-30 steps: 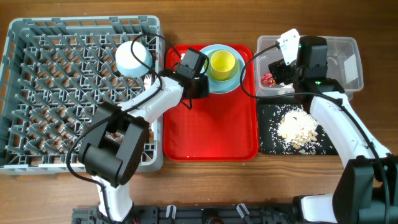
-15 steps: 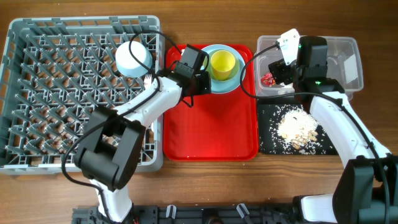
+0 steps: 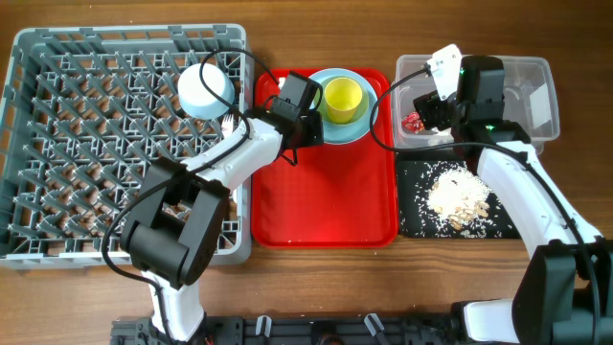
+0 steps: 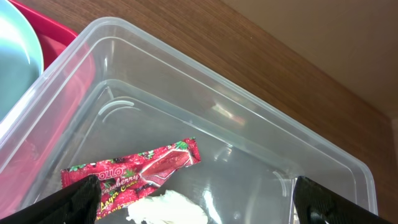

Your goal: Sort waste into correct bins and load items into the dishwasher rack

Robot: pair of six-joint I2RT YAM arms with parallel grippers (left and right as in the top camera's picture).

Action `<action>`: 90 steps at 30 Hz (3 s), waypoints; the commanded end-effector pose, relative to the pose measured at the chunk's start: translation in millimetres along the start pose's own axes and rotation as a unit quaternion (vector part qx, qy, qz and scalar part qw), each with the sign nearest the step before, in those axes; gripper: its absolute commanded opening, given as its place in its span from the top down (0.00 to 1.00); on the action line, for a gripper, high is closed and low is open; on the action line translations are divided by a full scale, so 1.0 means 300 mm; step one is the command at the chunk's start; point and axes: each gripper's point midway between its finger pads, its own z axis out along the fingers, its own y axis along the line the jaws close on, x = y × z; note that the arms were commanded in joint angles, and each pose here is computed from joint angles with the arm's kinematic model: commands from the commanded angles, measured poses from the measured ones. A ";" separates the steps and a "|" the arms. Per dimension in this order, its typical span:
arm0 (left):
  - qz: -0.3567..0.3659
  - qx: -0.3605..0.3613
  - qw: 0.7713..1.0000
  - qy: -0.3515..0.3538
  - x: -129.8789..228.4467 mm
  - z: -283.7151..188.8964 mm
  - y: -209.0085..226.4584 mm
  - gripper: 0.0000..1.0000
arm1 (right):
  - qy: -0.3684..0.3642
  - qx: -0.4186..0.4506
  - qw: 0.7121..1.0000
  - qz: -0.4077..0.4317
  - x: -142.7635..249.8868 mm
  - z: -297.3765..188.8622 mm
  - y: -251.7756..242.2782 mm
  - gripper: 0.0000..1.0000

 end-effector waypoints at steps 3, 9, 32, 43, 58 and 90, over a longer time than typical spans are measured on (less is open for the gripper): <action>-0.002 -0.016 1.000 -0.014 -0.017 0.019 0.034 0.96 | -0.003 0.000 1.000 -0.001 -0.012 0.006 -0.007 0.00; -0.001 -0.008 1.000 -0.027 -0.037 0.019 0.019 0.96 | -0.003 0.001 1.000 -0.001 -0.012 0.006 -0.007 0.00; -0.003 0.031 0.997 0.074 0.107 -0.125 -0.030 0.96 | -0.003 0.000 1.000 -0.001 -0.012 0.006 -0.007 0.00; 0.004 0.046 0.999 0.012 0.049 -0.447 -0.056 0.96 | -0.003 0.000 1.000 -0.001 -0.012 0.006 -0.007 0.00; 0.016 -0.060 0.996 0.059 0.121 -0.142 0.050 0.96 | -0.003 0.000 1.000 -0.001 -0.012 0.006 -0.007 0.00; 0.036 0.071 0.995 -0.058 -0.014 -0.524 -0.166 0.45 | -0.003 0.000 1.000 -0.001 -0.012 0.006 -0.007 0.00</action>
